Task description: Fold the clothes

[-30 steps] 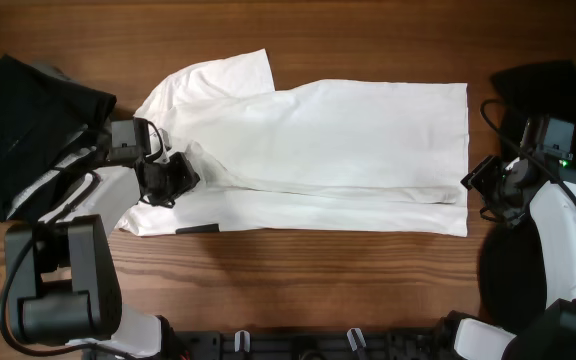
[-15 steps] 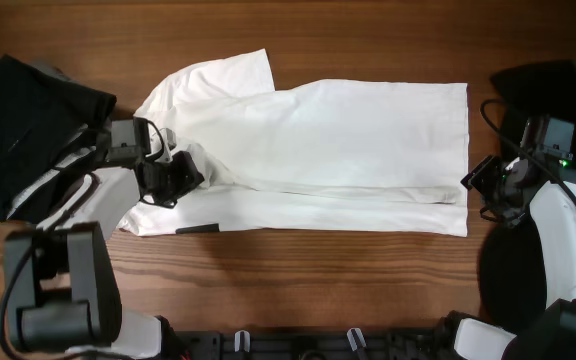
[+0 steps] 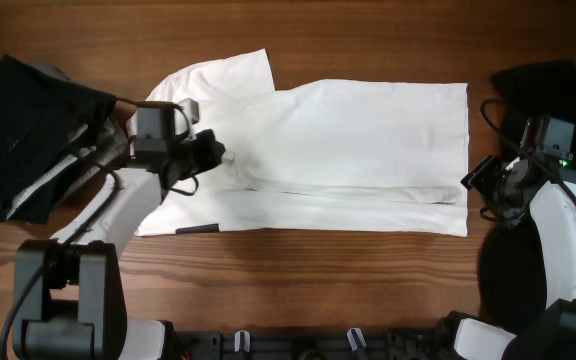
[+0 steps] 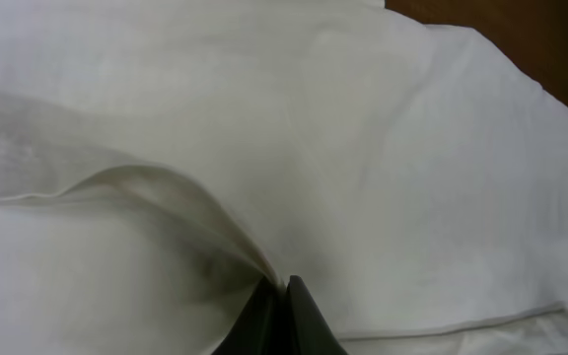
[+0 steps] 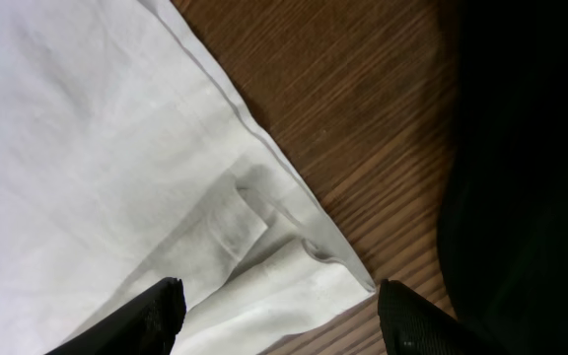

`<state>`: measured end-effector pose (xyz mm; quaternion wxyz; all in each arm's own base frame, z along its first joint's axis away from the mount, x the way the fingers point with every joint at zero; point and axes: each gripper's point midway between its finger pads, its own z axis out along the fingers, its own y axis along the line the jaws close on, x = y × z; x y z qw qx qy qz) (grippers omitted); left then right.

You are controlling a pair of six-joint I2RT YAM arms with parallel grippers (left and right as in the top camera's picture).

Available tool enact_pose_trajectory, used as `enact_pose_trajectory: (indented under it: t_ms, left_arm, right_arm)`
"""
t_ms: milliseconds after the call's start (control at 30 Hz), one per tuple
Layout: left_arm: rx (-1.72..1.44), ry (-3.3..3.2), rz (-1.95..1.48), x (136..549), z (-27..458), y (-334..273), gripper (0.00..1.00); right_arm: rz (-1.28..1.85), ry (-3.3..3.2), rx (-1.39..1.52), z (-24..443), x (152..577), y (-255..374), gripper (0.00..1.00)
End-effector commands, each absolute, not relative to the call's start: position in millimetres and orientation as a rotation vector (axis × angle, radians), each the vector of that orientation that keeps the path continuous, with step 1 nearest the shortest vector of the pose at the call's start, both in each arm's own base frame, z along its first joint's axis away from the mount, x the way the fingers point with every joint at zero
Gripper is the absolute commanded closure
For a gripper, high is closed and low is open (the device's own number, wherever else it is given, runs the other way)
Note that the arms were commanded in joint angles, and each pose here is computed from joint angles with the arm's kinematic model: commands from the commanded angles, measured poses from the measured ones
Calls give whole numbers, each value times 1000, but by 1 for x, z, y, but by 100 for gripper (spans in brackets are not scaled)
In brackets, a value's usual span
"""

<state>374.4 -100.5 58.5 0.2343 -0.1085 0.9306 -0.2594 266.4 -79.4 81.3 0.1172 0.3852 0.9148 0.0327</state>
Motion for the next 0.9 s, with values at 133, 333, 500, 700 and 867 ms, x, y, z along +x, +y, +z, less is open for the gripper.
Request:
enact_pose_trajectory:
  t_ms: [133,333,500,700,867]
  left_arm:
    - [-276,2576,-587,378,45,-113,38]
    - [-343,2559,-565,380,54,-92,40]
    - [-444,2558,-533,374,67,-63,70]
    - [-562,2640,-425,363,39,-34,96]
    - [-579,2671,-420,370,8,-33,96]
  right_arm:
    - [124,2661,1106,88,271,-79,32]
    - [126,2662,1105,88,271,-78,32]
    - [126,2663,1106,88,271,-78,32]
    - [126,2661,1105,88,271,-78,32]
    - [126,2661,1105,88,271,-79,32]
